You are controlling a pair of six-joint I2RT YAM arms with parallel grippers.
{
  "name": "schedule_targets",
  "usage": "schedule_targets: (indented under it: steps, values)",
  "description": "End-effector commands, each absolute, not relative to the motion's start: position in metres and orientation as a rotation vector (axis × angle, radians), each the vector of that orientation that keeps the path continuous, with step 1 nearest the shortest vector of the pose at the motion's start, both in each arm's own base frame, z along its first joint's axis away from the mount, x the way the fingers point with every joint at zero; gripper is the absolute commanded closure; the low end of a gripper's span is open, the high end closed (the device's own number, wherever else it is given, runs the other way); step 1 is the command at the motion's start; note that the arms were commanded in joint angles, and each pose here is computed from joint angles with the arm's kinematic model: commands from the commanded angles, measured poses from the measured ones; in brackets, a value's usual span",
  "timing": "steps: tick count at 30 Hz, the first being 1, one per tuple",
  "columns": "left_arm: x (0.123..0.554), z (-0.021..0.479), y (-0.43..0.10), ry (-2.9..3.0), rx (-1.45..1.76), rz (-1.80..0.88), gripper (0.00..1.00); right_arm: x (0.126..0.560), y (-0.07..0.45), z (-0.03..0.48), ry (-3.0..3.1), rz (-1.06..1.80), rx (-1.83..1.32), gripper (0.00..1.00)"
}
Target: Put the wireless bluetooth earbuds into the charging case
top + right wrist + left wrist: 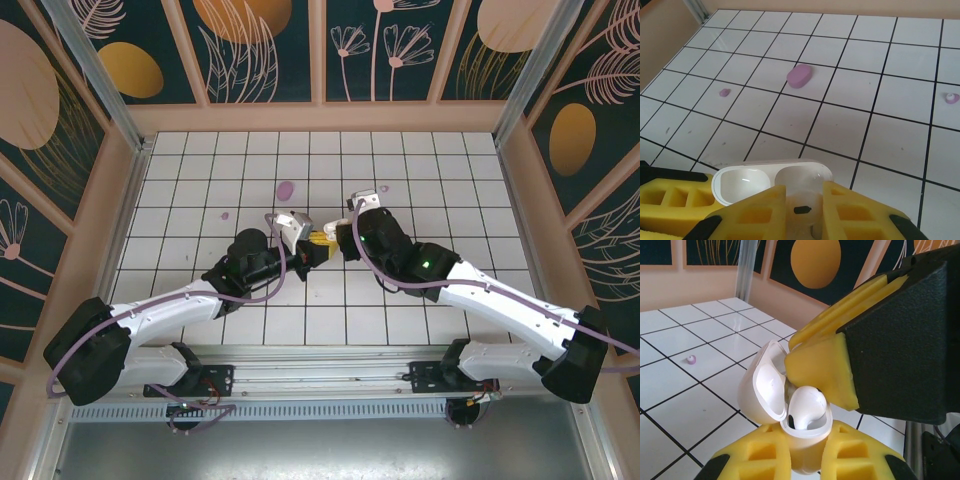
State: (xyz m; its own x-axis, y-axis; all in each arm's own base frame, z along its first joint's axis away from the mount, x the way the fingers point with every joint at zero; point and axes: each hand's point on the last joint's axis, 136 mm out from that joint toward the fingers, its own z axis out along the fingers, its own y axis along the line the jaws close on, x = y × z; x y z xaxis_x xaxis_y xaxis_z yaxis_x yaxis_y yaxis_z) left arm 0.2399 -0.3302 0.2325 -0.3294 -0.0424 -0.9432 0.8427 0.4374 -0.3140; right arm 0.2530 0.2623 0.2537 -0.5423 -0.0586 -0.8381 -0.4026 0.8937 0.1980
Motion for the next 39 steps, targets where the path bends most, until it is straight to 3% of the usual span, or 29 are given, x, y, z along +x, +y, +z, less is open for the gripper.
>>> schedule_targets:
  steps: [1, 39]
  values:
    - [0.237, 0.271, -0.328, 1.513, 0.696, -1.083, 1.0, 0.25, 0.259, 0.239, 2.185, 0.453, -0.307, 0.79]
    - [0.236, 0.274, -0.327, 1.503, 0.699, -1.079, 1.0, 0.255, 0.264, 0.279, 2.185, 0.509, -0.196, 0.57]
